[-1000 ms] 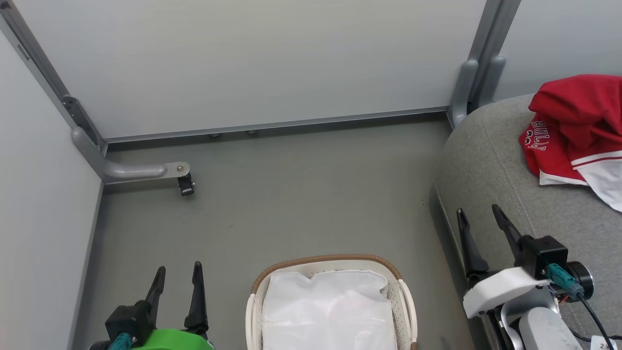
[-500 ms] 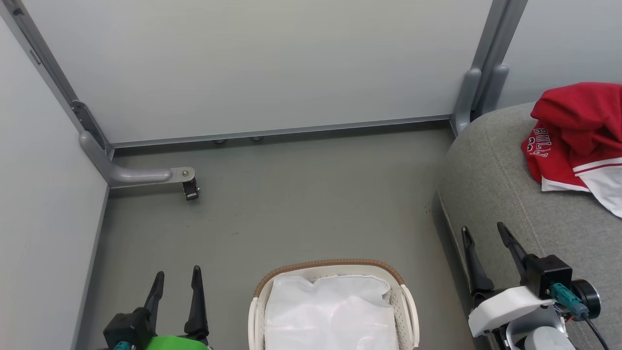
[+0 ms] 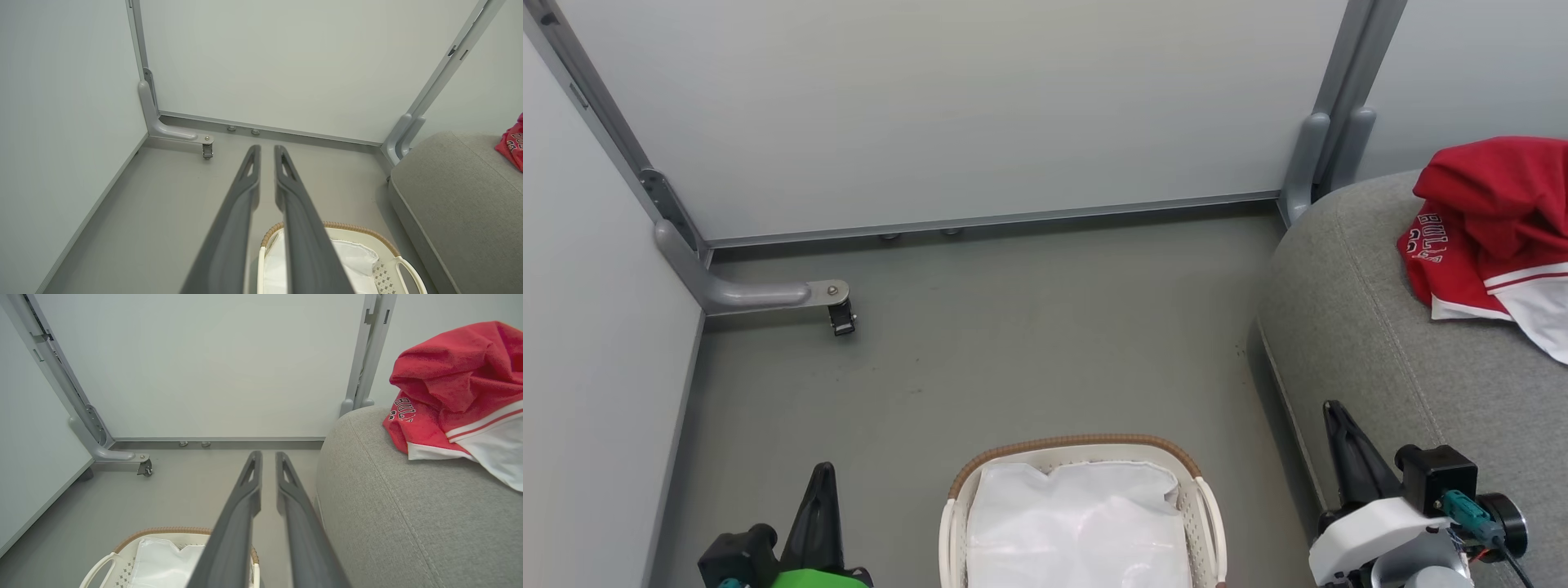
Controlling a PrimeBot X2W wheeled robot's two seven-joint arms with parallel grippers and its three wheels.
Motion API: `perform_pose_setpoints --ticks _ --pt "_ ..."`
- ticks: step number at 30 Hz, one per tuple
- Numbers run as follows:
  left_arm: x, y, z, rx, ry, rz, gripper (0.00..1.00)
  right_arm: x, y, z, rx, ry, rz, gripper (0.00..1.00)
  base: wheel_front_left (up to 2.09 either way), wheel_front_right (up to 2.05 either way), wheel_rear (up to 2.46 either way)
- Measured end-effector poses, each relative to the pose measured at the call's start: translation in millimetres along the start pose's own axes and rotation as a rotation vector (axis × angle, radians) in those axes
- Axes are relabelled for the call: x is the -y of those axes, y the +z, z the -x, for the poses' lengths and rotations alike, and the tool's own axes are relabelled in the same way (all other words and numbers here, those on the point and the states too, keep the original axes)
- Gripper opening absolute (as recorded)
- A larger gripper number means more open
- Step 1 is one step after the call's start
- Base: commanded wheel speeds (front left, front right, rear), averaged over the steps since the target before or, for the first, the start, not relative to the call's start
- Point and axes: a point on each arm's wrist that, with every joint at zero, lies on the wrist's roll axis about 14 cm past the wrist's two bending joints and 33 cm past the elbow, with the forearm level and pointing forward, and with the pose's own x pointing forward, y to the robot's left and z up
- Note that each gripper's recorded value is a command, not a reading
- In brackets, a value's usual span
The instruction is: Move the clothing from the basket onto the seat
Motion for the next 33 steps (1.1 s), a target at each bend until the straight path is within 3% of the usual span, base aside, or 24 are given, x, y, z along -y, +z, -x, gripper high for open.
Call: perform_pose_setpoints --ticks 33 --pt "-25.7 8.3 -11.4 -0.021 0.11 0.495 0.0 25.6 -5.7 -0.1 -0.032 -0.141 -0.56 0.0 0.0 0.0 0.0"
